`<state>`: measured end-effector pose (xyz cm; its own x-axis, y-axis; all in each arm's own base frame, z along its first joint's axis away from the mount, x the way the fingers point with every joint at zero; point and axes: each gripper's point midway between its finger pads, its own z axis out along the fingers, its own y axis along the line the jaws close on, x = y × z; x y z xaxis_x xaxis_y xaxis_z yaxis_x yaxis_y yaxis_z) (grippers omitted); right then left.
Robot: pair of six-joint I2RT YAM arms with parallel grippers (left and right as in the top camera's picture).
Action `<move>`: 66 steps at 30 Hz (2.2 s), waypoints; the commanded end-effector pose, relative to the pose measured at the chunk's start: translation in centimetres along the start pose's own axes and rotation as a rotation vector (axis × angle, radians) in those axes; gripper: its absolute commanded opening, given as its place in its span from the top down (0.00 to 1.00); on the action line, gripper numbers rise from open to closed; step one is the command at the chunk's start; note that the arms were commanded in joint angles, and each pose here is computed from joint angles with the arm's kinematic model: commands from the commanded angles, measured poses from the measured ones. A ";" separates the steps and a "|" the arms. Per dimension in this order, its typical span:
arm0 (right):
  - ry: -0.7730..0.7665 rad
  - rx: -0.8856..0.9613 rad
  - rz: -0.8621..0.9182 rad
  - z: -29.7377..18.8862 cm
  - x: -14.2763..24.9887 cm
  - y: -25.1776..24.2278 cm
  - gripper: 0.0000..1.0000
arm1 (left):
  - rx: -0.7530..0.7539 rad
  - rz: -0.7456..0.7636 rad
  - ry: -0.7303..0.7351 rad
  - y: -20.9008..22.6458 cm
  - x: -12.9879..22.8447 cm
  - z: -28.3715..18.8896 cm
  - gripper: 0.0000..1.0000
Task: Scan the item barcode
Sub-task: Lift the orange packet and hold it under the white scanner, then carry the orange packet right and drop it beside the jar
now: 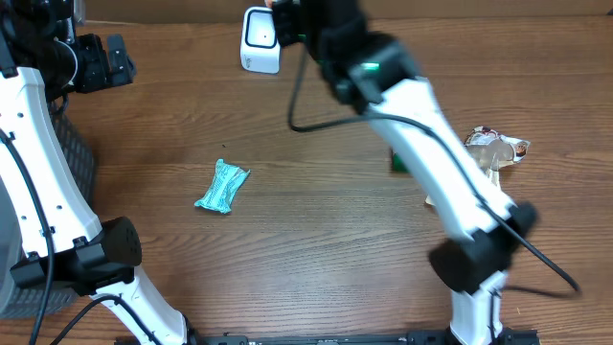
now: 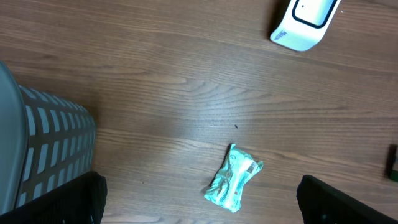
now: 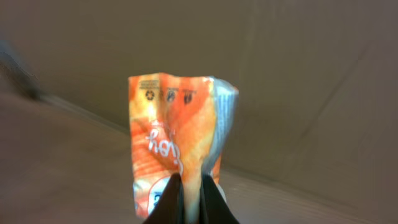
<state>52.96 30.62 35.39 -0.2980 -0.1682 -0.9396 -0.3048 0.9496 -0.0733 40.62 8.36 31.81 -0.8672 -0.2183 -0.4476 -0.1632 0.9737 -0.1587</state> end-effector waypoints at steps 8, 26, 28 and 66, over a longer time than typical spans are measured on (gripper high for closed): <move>-0.058 0.215 -0.643 12.7 7.9 0.1 0.96 | 0.001 0.020 -0.027 -0.3 -0.2 -0.9 0.00; -0.035 0.145 -0.857 17.1 14.7 2.7 0.96 | 0.001 0.020 -0.027 -0.3 -0.2 -0.9 0.01; -0.037 0.142 -0.858 17.1 14.7 3.0 0.96 | 0.001 0.020 -0.027 -0.3 -0.2 -0.9 0.00; 0.992 -0.096 0.352 -11.7 21.0 -7.3 0.96 | 0.001 0.020 -0.027 -0.3 -0.2 -0.9 0.00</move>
<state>38.50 18.09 21.92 -0.9535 -0.1400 -0.2669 -0.1977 0.9589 0.2034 40.62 8.37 31.81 -0.8672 -0.2183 -0.4475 -0.1634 0.9738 -0.1584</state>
